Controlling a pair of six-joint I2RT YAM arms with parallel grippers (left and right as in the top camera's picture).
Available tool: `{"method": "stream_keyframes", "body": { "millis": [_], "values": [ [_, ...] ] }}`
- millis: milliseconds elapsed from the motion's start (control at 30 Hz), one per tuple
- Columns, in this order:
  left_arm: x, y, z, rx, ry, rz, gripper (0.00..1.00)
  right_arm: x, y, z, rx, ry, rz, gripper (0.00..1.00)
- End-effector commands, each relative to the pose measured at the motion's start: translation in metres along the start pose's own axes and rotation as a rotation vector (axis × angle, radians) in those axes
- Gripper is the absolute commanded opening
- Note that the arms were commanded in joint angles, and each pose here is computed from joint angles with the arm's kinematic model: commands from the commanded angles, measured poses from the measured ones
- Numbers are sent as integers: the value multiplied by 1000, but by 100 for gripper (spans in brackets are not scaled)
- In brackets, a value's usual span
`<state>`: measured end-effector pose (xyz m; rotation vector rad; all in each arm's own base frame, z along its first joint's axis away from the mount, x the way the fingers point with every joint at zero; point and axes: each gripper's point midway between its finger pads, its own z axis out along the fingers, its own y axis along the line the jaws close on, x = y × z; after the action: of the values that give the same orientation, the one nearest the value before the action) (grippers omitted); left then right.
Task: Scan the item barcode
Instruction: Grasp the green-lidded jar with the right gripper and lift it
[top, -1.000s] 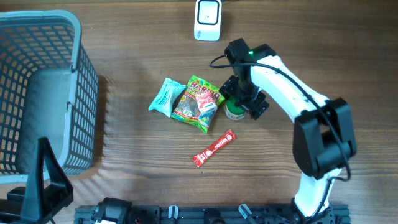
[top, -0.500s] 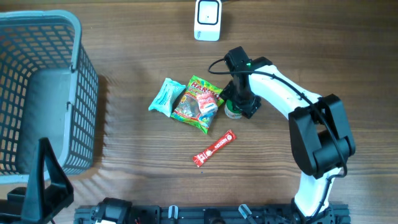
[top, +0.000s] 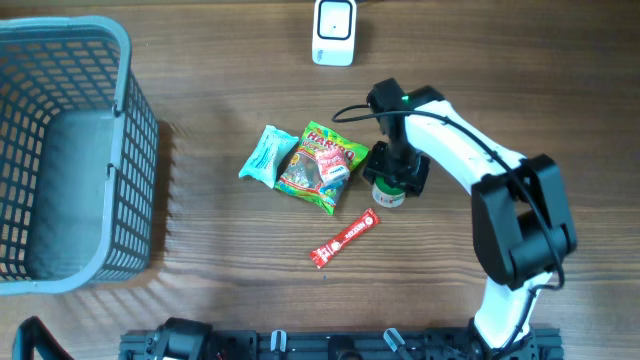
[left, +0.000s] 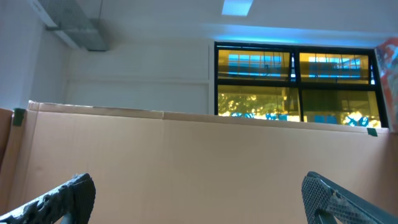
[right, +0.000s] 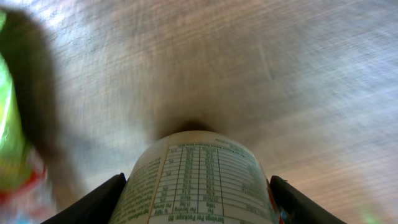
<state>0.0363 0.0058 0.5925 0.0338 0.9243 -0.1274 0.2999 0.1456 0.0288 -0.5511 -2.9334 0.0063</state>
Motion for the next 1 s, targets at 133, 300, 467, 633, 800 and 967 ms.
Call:
{"method": "stream_keyframes", "body": {
  "millis": [133,300,467,633,800,967],
  "values": [
    [-7,-1,-30,10,-115,9,100,50,24,-104,-297,58,-213,53],
    [-8,1,-61,7,-232,1,100,92,23,-126,-404,199,-274,53],
    [-9,2,-73,10,-286,-3,100,107,15,-127,-386,268,-272,53],
    [11,27,-70,-134,-207,-44,100,108,19,-129,-411,278,-275,53],
    [153,27,-64,-171,293,-115,100,97,30,-130,-458,211,-330,54],
    [297,7,-44,-96,488,-121,100,29,64,-138,-508,-135,-397,54]
  ]
}}
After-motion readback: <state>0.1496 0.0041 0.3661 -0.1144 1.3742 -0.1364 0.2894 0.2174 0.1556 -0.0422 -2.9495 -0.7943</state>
